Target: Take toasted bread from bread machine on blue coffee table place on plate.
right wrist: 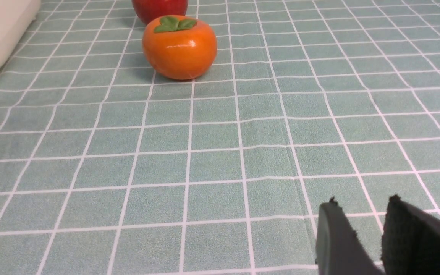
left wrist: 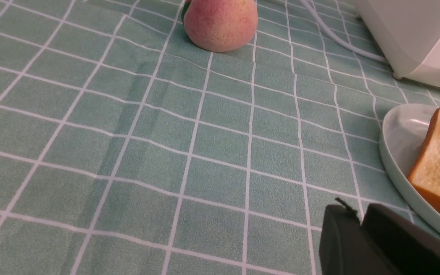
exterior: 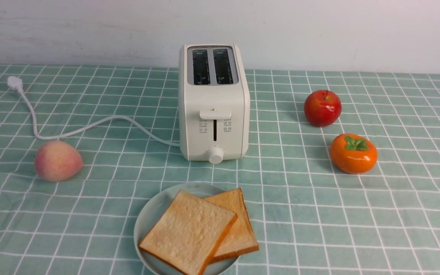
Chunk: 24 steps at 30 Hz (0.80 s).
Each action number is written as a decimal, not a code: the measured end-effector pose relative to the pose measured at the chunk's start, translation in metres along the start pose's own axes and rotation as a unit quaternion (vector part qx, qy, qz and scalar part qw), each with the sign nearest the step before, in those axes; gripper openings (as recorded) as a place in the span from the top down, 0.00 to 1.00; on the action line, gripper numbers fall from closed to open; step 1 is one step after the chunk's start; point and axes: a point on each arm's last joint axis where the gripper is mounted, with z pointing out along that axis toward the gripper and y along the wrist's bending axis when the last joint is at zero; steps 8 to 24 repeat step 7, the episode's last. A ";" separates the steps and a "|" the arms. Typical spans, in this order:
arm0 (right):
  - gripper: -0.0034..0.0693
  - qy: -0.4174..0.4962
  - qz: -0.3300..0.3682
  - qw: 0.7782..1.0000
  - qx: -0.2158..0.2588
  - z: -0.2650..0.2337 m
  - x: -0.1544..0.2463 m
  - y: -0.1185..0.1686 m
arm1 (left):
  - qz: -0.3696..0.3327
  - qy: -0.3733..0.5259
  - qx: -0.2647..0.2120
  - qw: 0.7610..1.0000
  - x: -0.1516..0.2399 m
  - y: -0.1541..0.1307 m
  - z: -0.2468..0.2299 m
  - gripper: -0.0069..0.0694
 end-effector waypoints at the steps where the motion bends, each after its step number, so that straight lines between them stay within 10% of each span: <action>1: 0.68 0.000 0.000 1.000 0.000 0.000 0.000 0.000 | 0.000 0.000 0.000 1.000 0.000 0.000 0.000 0.81; 24: 0.67 0.000 0.000 1.000 0.000 0.000 0.000 0.000 | 0.000 0.000 0.000 1.000 0.000 0.000 0.000 0.81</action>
